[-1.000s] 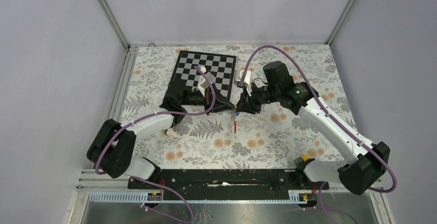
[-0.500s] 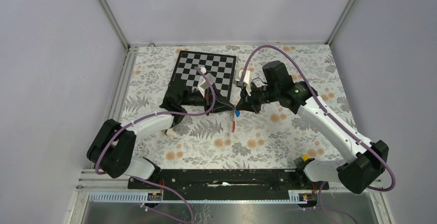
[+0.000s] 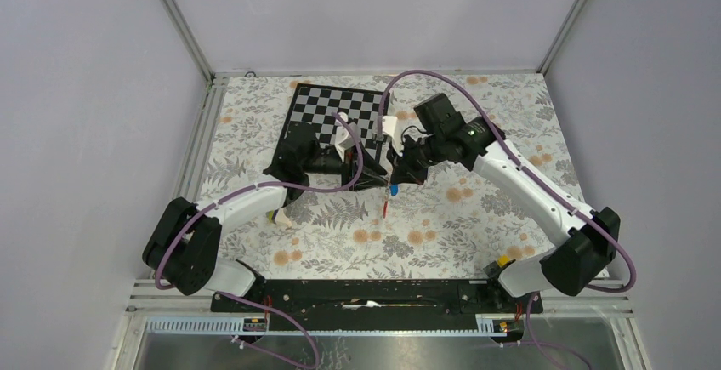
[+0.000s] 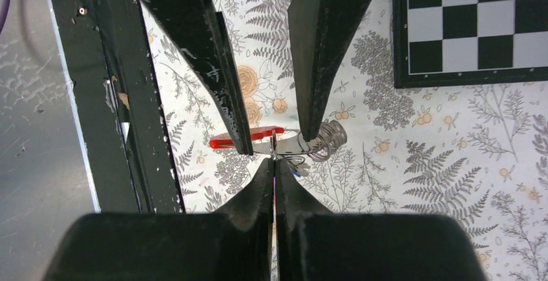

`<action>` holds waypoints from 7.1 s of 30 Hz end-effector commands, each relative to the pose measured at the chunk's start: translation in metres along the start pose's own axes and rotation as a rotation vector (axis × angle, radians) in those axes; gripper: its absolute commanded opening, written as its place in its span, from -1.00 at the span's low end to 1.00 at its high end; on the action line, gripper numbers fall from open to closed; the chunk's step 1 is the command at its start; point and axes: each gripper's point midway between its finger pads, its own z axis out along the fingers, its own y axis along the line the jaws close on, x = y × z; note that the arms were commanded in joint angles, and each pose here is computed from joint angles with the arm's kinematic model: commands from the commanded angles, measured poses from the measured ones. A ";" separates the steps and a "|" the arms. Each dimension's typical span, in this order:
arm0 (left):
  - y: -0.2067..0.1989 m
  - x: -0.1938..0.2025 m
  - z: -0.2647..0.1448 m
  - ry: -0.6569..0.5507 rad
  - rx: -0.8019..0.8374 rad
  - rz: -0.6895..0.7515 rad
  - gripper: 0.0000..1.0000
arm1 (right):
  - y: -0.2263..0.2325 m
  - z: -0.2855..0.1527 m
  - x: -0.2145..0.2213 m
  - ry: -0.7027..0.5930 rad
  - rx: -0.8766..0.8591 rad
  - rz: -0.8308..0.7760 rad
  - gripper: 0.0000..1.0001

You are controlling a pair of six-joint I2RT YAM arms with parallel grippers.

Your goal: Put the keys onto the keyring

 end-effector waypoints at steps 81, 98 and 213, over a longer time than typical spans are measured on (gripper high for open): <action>-0.038 -0.036 -0.002 -0.142 0.146 0.053 -1.00 | 0.013 -0.008 -0.021 -0.178 0.011 -0.104 -0.44; -0.018 -0.030 0.002 -0.079 0.078 0.088 -0.53 | 0.013 -0.009 -0.014 -0.112 0.002 -0.070 -1.00; -0.016 -0.015 0.014 -0.032 0.098 0.087 -0.94 | 0.015 0.004 0.009 0.019 -0.056 -0.008 -1.00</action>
